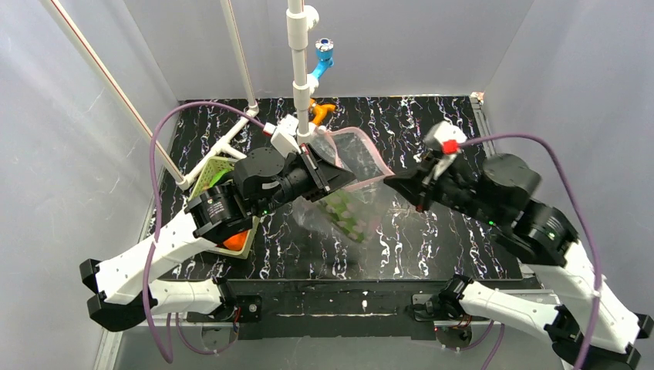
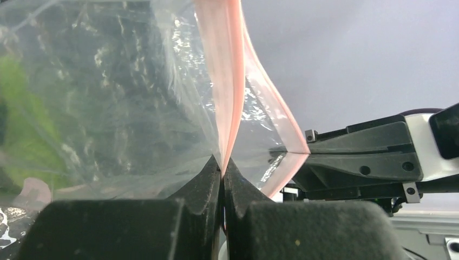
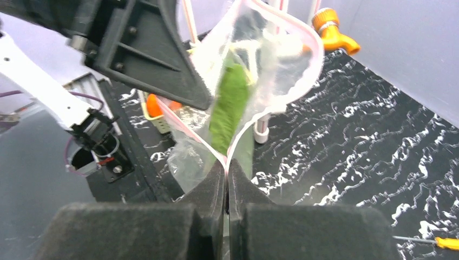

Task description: Place the food in the zip-top bag and seal the zipper

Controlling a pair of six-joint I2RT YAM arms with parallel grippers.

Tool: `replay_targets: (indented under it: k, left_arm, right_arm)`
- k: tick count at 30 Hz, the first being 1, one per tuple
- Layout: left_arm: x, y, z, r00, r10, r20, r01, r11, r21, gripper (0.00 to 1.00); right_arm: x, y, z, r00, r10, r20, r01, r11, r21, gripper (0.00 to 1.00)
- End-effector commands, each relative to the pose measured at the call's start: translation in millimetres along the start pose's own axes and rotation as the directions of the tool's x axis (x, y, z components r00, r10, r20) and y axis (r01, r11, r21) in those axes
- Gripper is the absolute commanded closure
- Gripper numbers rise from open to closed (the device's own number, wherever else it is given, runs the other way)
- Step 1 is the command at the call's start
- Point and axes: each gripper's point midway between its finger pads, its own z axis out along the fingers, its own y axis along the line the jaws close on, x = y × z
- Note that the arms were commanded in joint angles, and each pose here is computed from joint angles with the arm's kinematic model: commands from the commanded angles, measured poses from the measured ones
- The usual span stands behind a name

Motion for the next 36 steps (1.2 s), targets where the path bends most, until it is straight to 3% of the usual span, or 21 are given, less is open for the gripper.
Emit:
replay_targets:
  k: [1,5,7,9,15,18,20,25,29,31,36]
  left_arm:
    - [22.5,59.3,-3.7,0.999,0.027,-0.039,-0.032,0.989,-0.141,1.00]
    - [34.4,138.1,-19.0,1.000,0.012,0.005,-0.010,0.943,-0.334,1.00]
    - [28.5,146.7,-23.9,0.999,0.000,0.037,0.013,0.939,-0.345,1.00]
    - [16.6,131.7,-21.5,0.999,-0.006,0.044,0.019,0.955,-0.297,1.00]
    - [-8.2,46.9,-5.1,0.997,0.071,-0.023,-0.074,0.987,-0.142,1.00]
    - [-7.3,35.1,-1.4,0.998,0.058,-0.031,-0.060,0.993,-0.097,1.00]
    - [-1.7,51.8,-3.3,0.999,0.044,-0.028,-0.047,0.991,-0.128,1.00]
    - [31.3,134.9,-15.4,0.999,-0.027,-0.027,0.018,0.959,-0.283,1.00]
    - [50.9,181.8,-27.3,0.997,-0.082,-0.014,0.071,0.933,-0.353,1.00]
    - [51.2,178.3,-30.1,0.995,-0.095,-0.009,0.087,0.942,-0.325,1.00]
    - [44.8,156.3,-32.4,0.997,-0.067,-0.036,0.054,0.957,-0.285,1.00]
  right_arm:
    - [26.3,0.5,11.2,0.998,0.057,-0.027,-0.057,0.998,-0.005,0.99]
    - [96.9,4.7,41.8,0.975,0.164,-0.147,-0.170,0.985,-0.025,0.99]
    - [110.6,-5.0,47.6,0.970,0.172,-0.170,-0.170,0.985,0.030,0.99]
    - [105.4,-11.9,44.7,0.972,0.152,-0.178,-0.143,0.988,0.066,0.99]
    - [32.6,-7.0,23.8,0.992,0.089,-0.091,-0.085,0.996,0.040,0.99]
    - [12.0,-2.8,15.5,0.994,0.103,-0.049,-0.101,0.994,0.029,0.99]
    - [14.0,1.8,16.1,0.992,0.121,-0.040,-0.121,0.993,0.005,0.99]
    - [72.2,14.1,43.2,0.959,0.237,-0.155,-0.247,0.968,-0.043,0.97]
    - [97.9,18.8,53.2,0.921,0.310,-0.237,-0.326,0.945,-0.031,0.74]
    - [95.3,13.7,51.7,0.910,0.314,-0.271,-0.323,0.946,0.014,0.56]
    - [67.0,5.3,53.5,0.860,0.312,-0.403,-0.294,0.950,0.108,0.26]
